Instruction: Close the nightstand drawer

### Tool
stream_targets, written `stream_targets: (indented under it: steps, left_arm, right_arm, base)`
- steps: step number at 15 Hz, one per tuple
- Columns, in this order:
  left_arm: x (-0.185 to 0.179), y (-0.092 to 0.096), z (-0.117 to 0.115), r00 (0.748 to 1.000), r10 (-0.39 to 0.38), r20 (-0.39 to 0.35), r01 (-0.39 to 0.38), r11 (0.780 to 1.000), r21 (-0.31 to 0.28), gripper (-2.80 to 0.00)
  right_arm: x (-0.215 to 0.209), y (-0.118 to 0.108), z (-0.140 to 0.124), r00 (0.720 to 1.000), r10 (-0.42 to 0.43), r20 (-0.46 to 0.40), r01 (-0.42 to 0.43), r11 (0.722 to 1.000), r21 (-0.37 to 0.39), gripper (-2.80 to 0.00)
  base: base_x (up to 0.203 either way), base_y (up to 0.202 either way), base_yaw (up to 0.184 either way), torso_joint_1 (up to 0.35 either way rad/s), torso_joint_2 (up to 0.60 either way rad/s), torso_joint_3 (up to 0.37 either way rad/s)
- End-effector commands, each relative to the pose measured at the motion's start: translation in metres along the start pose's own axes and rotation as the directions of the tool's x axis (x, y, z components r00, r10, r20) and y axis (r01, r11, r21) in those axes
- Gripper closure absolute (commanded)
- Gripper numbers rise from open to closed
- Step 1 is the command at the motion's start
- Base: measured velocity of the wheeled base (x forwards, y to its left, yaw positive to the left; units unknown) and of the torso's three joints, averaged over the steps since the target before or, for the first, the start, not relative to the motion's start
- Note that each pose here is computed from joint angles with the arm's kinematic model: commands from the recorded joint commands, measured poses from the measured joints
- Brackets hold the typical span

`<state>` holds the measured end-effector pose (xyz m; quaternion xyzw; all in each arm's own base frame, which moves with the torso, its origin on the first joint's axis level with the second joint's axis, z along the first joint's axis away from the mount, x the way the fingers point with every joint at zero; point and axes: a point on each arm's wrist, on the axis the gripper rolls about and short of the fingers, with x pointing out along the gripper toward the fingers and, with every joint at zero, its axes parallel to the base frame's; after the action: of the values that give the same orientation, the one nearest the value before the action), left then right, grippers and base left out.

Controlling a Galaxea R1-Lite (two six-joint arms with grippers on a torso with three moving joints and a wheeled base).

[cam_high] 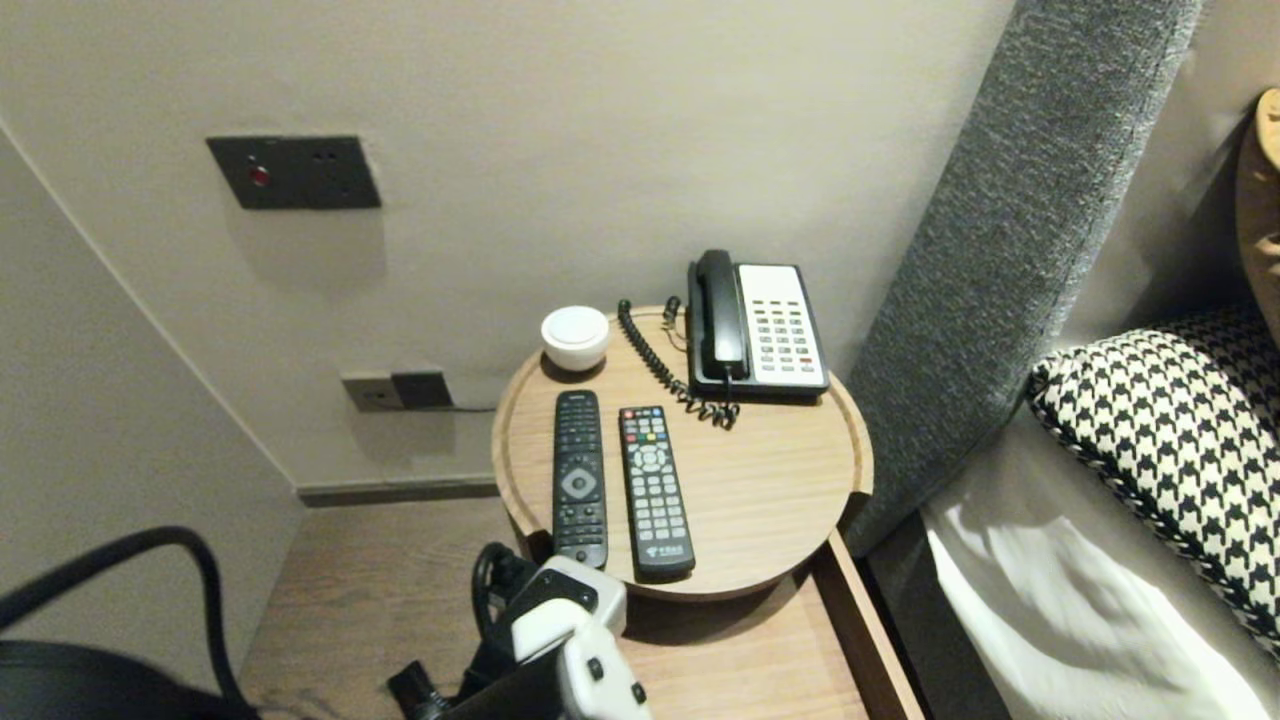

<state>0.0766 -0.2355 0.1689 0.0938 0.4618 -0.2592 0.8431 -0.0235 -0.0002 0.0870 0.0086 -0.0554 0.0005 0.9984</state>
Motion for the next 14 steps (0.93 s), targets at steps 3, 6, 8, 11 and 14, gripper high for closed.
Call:
stream_targets:
  steps: [3,6,8,11,14]
  left_arm:
    - [-0.013,0.007,0.004,0.999,-0.041,0.008,0.041,0.999,-0.011,0.00]
    - [-0.021,0.011,0.004,0.998,-0.054,0.025,0.054,0.998,-0.015,0.00]
    - [-0.020,0.014,0.002,0.999,-0.048,0.020,0.049,0.999,-0.020,0.00]
    - [-0.012,0.023,0.007,1.000,-0.007,0.008,0.008,0.998,-0.060,0.00]
    - [-0.005,0.029,-0.003,0.999,0.012,-0.032,-0.014,0.998,-0.054,0.00]
  right_arm:
    - [0.002,0.000,-0.012,0.999,-0.001,-0.043,0.001,1.000,0.000,0.00]
    - [0.002,0.000,-0.012,0.999,-0.001,-0.043,0.001,1.000,0.000,0.00]
    - [0.002,0.000,-0.012,0.999,-0.002,-0.043,0.002,1.000,0.000,0.00]
    - [0.002,0.000,-0.012,0.999,-0.002,-0.043,0.002,1.000,0.000,0.00]
    - [0.002,0.000,-0.012,0.999,-0.001,-0.043,0.001,1.000,0.000,0.00]
  base:
    - [0.000,0.000,0.000,0.000,0.00,0.000]
    - [0.000,0.000,0.000,0.000,0.00,0.000]
    - [0.000,0.000,0.000,0.000,0.00,0.000]
    - [0.000,0.000,0.000,0.000,0.00,0.000]
    - [0.000,0.000,0.000,0.000,0.00,0.000]
